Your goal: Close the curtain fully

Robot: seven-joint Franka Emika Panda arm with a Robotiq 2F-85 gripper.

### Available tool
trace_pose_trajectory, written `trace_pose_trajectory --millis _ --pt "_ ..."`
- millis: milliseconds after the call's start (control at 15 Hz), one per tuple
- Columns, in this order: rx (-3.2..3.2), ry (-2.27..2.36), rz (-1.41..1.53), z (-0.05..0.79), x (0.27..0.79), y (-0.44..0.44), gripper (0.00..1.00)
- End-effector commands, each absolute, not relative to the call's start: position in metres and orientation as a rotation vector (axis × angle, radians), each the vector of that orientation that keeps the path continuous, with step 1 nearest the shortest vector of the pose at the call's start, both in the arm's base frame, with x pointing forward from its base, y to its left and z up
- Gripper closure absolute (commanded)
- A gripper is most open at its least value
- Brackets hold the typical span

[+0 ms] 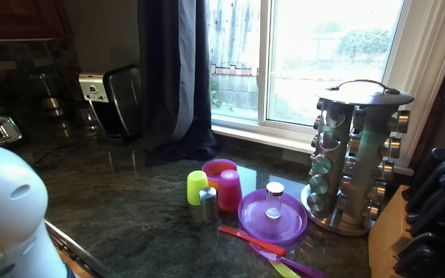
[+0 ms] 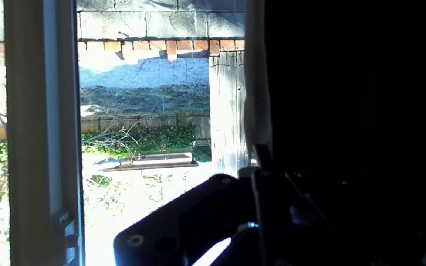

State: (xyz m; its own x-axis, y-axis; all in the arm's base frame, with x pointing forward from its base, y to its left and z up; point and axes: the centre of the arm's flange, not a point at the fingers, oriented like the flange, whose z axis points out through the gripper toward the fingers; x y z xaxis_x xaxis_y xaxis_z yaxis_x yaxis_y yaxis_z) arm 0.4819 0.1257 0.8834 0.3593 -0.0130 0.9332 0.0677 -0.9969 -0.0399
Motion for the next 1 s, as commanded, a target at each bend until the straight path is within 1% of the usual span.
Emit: trace_pose_trajectory --millis 0,667,933 --pt "-2.602 0.01 -1.756 0.907 0.461 0.079 0.99" --pt "-2.621 0.661 -1.894 0.934 0.45 -0.135 0.99" --pt "-2.565 1.006 -1.91 0.937 0.443 -0.212 0.99"
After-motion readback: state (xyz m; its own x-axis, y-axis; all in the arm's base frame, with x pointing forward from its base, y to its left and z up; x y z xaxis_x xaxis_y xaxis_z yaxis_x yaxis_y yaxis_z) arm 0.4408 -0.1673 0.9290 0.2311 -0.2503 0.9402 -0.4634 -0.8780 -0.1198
